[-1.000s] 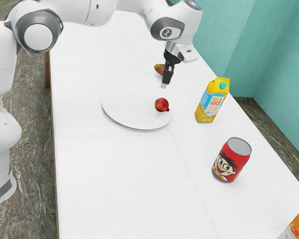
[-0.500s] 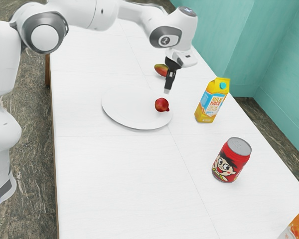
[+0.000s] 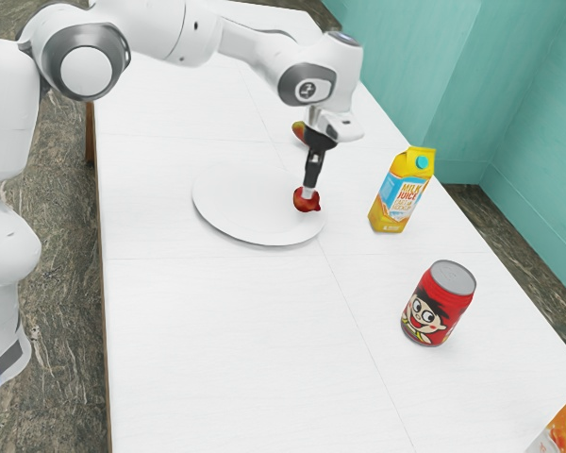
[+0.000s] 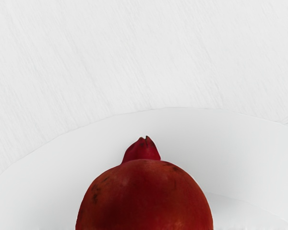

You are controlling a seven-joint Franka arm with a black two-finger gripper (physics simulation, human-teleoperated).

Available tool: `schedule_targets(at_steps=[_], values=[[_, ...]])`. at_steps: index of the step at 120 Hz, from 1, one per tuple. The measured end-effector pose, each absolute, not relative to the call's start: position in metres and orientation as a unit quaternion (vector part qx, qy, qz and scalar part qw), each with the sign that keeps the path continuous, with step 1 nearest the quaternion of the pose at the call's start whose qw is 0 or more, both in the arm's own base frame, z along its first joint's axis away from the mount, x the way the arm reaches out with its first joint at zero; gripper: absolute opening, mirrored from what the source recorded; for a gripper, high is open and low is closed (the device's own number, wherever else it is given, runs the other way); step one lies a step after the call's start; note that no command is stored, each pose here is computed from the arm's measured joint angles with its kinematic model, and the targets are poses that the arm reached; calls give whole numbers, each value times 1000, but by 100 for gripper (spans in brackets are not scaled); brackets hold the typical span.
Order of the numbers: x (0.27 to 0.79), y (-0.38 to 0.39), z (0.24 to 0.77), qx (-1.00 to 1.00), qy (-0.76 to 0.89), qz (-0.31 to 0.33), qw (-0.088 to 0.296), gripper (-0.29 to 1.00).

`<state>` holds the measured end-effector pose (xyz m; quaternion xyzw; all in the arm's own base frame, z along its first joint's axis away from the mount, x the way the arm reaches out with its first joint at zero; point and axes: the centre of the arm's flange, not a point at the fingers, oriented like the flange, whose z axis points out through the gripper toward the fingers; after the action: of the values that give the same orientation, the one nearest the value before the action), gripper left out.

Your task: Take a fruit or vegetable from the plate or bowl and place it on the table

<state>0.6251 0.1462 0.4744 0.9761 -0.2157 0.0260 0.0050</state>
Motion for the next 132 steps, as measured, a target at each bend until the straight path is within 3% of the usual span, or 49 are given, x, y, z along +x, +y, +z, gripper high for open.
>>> schedule_targets(at_steps=[40, 99, 122, 132], values=[[617, 142, 448, 976, -217, 8, 32, 70], [622, 147, 435, 976, -215, 18, 42, 70], [624, 145, 436, 975, -215, 23, 40, 42], [624, 143, 441, 975, -217, 27, 36, 37]])
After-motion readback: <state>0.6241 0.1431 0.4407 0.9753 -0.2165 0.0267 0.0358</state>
